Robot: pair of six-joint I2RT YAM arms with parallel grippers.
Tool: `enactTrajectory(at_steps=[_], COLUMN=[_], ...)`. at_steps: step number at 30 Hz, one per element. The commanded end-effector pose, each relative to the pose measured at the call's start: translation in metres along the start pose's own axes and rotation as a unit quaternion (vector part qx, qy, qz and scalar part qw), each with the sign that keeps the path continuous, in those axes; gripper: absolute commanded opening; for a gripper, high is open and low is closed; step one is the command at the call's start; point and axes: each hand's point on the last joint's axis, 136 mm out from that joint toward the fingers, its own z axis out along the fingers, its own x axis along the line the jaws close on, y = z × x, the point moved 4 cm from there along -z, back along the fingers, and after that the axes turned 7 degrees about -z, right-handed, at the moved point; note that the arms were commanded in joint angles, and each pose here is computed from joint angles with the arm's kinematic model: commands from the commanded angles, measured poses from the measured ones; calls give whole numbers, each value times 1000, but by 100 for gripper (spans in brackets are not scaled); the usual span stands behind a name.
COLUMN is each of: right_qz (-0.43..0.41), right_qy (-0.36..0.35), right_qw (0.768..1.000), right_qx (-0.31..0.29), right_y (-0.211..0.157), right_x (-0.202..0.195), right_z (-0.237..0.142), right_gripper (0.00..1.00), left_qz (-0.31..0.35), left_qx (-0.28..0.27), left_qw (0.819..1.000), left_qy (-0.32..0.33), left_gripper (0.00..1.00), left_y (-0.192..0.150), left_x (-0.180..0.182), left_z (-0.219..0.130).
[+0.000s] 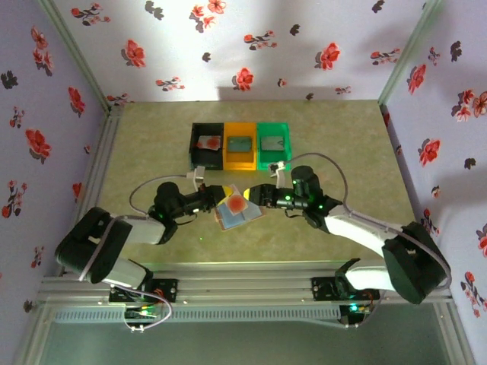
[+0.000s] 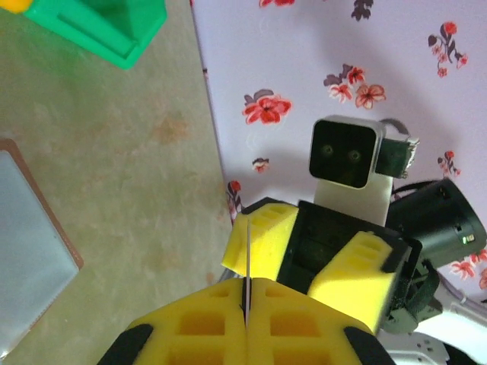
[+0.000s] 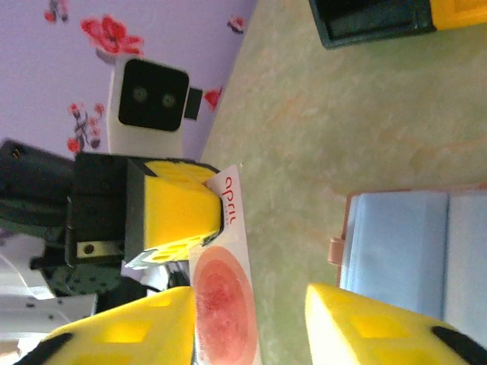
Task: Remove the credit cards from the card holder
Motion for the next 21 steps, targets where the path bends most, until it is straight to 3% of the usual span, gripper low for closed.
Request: enactTrajectory(at_steps=[1,3,12,16,21], right_qz=[-1,2,-40,-38,-29], right_qy=[15,33,61,74,94], right_qw=[998,996,988,987,985], right_qx=[-63,-88,-136,-137,-145], right_y=[10,9,0,-3,-3], right_x=[6,12,39,42,45], right_z=[-9,-9,-5,-1,4], right_gripper=[59,65,61,49,27], left_qz=[35,54,92,94,97], left_qx=[-52,-65,-105,-115,-117], left_qw=[998,996,990,988,987], left_qy=[-16,-22,-32,-39,-49], left_gripper=[0,0,0,0,0], left_y=[6,4,2,3,1], left_x=[-16,-25,-49,-54,-61], left_z=[-2,-1,1,1,3])
